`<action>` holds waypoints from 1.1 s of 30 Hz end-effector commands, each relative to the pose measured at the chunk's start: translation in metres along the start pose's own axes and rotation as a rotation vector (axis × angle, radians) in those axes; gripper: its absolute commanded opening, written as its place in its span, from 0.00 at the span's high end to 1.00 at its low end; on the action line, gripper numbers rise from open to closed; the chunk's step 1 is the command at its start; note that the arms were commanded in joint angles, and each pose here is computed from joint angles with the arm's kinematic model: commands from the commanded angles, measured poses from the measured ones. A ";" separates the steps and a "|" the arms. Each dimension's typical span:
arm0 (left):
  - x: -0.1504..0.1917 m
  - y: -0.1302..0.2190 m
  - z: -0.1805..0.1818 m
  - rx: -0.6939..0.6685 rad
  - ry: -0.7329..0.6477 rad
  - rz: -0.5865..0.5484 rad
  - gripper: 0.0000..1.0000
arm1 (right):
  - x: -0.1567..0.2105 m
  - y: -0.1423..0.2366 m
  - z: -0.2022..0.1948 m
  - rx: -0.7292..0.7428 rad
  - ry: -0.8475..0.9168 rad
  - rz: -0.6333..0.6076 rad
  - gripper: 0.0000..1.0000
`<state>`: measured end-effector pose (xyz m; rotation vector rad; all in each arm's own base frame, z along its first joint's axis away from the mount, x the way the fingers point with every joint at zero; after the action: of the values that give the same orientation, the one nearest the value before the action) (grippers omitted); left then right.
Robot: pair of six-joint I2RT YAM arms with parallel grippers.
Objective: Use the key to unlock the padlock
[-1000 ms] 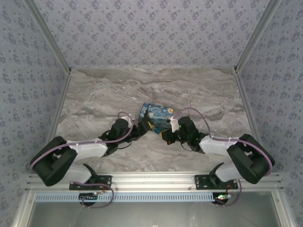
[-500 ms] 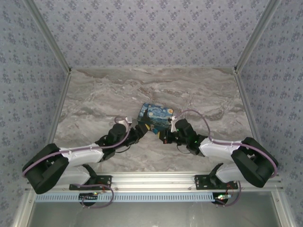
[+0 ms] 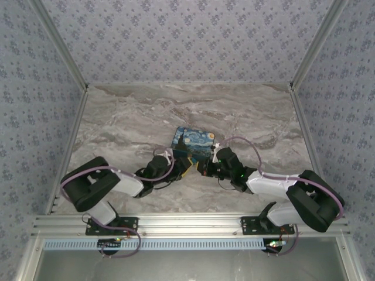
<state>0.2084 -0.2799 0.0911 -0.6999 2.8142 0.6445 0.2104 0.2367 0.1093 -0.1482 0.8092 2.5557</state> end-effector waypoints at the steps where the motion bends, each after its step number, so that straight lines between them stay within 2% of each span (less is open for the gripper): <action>1: -0.006 -0.010 -0.027 0.147 0.030 -0.024 0.59 | -0.006 0.003 0.011 -0.031 -0.015 -0.039 1.00; 23: -0.008 -0.019 -0.021 0.125 0.080 -0.046 0.65 | -0.010 0.001 0.009 -0.035 -0.062 -0.057 1.00; 33: -0.005 -0.025 -0.017 0.115 0.100 -0.040 0.76 | -0.011 -0.001 0.010 -0.044 -0.084 -0.057 1.00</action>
<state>0.2211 -0.2991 0.0923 -0.7797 2.8967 0.5010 0.2147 0.2344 0.1079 -0.0544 0.7844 2.5130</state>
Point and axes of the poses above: each hand's point on the last joint's axis, 136 mm out from that joint toward the fingers, its own y axis back along the fingers, its own z axis along the line the jaws close on, x = y × z, the point moved 5 cm from there along y, back along the fingers, and after that the axes turned 15 degrees about -y, right-handed, at the moved point
